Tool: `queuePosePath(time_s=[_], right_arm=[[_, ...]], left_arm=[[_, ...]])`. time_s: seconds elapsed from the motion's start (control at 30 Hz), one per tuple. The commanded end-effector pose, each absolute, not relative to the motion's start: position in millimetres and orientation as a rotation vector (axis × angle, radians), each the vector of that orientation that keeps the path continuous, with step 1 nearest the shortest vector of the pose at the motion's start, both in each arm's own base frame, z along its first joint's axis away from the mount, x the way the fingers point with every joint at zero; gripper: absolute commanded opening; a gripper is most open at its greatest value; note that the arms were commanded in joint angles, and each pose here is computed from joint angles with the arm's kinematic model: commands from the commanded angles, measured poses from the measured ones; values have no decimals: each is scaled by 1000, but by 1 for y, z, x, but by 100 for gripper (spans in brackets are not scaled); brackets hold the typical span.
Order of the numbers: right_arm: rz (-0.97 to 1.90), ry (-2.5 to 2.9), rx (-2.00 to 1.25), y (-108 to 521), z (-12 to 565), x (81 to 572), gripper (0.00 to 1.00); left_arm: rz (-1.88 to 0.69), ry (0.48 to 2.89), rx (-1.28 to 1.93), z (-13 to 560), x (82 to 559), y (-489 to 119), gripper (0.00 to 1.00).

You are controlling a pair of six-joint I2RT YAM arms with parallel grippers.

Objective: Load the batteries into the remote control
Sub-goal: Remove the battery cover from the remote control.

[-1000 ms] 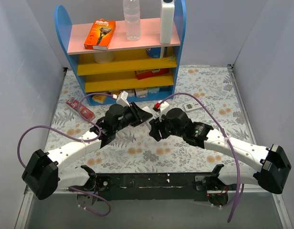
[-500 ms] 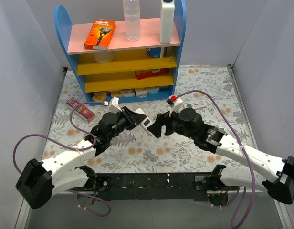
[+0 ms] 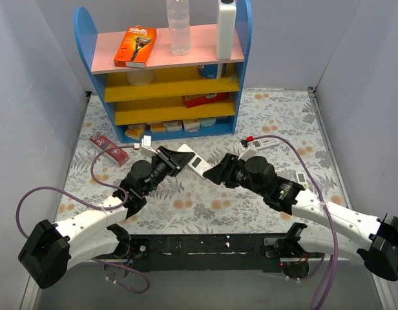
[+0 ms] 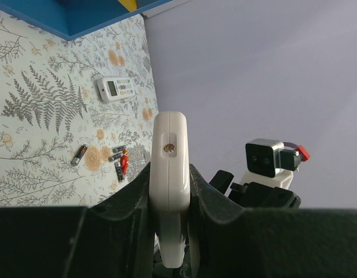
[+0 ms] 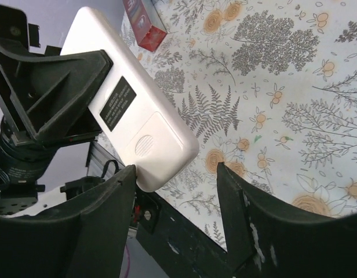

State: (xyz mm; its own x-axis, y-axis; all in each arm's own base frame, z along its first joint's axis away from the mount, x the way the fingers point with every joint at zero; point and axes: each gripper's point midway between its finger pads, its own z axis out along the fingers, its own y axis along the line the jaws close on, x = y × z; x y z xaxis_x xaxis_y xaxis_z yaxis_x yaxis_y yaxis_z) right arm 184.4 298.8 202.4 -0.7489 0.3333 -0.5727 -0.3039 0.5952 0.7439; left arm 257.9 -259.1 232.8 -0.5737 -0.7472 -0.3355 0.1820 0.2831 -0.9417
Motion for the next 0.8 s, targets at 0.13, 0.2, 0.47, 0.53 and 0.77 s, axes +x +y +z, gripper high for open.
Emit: queuePosePath(time_s=[0.13, 0.2, 0.47, 0.53, 0.77], right_arm=[[1319, 1998, 187, 304, 225, 195, 57], [1335, 1979, 196, 304, 228, 196, 56], [1351, 1982, 251, 300, 218, 203, 52], [1352, 2005, 263, 300, 208, 202, 52], [1345, 2087, 286, 294, 175, 194, 35]], left_arm=[[-1493, 1626, -497, 258, 254, -259, 0], [-1495, 1629, -494, 257, 254, -260, 0], [-1523, 1612, -466, 262, 253, -264, 0], [-1527, 1607, -461, 262, 253, -264, 0], [-1514, 1540, -494, 268, 257, -255, 0]])
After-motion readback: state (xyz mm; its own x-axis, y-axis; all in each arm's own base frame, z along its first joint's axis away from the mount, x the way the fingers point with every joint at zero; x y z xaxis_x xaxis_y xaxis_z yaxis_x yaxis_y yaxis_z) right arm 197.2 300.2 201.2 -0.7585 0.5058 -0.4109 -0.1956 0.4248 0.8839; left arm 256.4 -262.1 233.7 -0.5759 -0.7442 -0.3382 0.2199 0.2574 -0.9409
